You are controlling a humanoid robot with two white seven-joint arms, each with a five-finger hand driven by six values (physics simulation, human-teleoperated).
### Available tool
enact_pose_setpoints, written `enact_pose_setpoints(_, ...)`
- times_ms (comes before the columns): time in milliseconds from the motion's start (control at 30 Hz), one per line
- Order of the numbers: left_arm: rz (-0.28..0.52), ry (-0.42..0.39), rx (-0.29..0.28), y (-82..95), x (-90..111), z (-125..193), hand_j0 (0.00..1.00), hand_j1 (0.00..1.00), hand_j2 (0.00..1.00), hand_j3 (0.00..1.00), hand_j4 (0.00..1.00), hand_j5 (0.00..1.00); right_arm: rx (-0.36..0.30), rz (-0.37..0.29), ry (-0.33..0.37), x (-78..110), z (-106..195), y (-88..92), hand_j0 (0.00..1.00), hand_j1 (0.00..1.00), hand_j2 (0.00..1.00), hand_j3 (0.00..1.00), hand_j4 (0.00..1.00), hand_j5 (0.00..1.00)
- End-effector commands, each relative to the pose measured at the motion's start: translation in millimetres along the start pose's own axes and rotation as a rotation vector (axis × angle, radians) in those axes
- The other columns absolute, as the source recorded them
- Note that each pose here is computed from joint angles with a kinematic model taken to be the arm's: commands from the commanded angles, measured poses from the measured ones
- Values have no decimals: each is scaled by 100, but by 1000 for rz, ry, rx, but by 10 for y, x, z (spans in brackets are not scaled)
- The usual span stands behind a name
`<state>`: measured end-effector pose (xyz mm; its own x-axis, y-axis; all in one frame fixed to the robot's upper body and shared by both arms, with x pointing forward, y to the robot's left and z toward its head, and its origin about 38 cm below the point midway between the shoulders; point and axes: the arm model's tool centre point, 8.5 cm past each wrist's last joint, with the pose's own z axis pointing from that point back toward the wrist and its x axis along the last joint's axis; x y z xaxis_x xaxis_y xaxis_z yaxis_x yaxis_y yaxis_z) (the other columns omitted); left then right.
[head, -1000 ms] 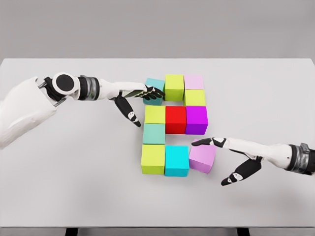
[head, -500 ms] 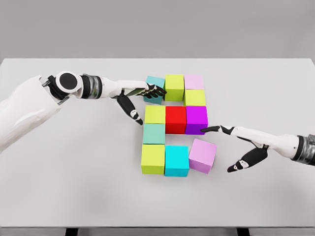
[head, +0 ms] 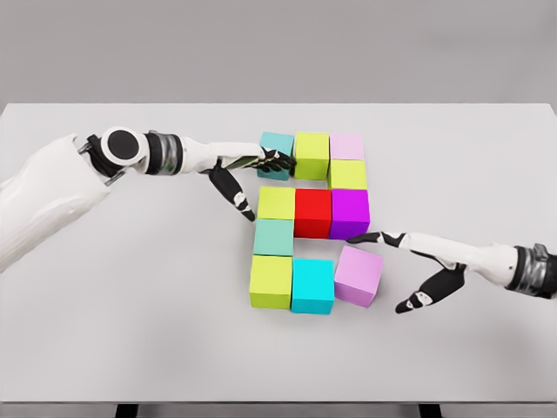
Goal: Assemble the squares on the desktop into the number 2
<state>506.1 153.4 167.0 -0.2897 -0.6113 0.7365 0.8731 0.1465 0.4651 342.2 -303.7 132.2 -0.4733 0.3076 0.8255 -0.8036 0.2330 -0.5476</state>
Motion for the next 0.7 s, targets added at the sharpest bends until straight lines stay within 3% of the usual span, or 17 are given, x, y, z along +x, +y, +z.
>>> enact_pose_setpoints(0, -9, -30, 21, 59, 12, 79, 100, 100, 100, 100, 100, 100, 1, -11, -4, -4, -14, 20, 100, 100, 100, 100, 100, 100)
enact_pose_setpoints(300, -60, -68, 56, 138, -43, 407, 100, 100, 100, 100, 100, 100, 20, -8, -26, 34, -102, 63, 100, 100, 100, 100, 100, 100)
enact_pose_setpoints(500, -48, -34, 80, 195, -172, 526, 100, 100, 100, 100, 100, 100, 37, -10, -42, 72, -146, 116, 100, 100, 100, 100, 100, 100)
enact_pose_setpoints(667, 1, 24, 138, 325, -415, 606, 100, 100, 100, 100, 100, 100, 42, -6, -51, 104, -161, 119, 100, 100, 100, 100, 100, 100)
